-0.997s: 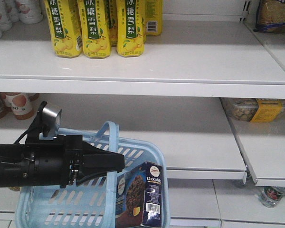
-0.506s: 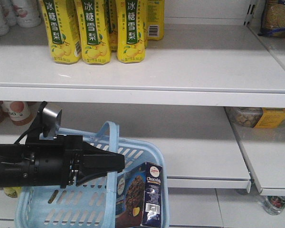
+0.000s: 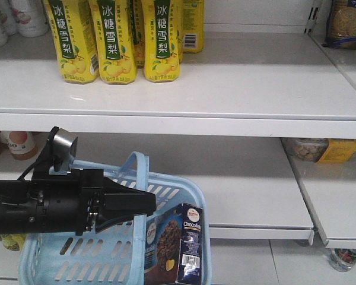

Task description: Left arm holds basket, right arm returns cookies

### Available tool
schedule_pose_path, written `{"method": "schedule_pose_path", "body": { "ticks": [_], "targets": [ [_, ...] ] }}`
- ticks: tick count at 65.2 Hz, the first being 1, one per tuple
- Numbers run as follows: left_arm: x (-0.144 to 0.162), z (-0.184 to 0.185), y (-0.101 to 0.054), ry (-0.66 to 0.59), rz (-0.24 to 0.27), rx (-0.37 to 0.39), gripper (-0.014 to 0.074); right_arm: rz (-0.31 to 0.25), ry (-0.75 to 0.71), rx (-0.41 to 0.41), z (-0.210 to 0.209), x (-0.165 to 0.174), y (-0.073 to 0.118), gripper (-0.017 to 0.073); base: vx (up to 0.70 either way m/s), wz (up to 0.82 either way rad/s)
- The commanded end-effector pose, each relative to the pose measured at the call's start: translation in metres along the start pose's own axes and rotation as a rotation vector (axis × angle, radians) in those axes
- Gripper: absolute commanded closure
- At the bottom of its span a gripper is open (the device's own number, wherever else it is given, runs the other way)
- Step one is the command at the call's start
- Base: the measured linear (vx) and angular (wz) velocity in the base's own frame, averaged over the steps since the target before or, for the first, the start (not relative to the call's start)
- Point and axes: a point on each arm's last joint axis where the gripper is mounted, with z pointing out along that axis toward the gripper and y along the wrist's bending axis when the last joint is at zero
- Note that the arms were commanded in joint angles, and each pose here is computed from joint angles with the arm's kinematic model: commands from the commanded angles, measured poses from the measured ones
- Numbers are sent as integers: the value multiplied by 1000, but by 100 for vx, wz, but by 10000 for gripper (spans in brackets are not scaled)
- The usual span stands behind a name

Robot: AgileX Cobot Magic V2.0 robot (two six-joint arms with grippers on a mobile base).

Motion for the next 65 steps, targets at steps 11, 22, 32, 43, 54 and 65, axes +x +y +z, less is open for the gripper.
{"method": "schedule_pose_path", "body": {
  "ticks": [11,22,32,43,54,65],
  "targets": [
    [-6,-5,-27,-46,-1,156,596,-6,-65,2,0,-2,0,565,0,0],
    [-6,-5,-27,-46,-1,156,596,-6,-65,2,0,-2,0,565,0,0],
    [-6,-5,-27,-46,-1,156,596,-6,-65,2,0,-2,0,565,0,0],
    [-6,-5,-27,-46,-1,156,596,-6,-65,2,0,-2,0,565,0,0],
    [-6,-5,-27,-46,-1,156,596,-6,-70,2,0,-2,0,565,0,0],
    [-6,-5,-27,-46,-1,156,596,14,-95,0,0,-5,0,565,0,0]
  ]
}}
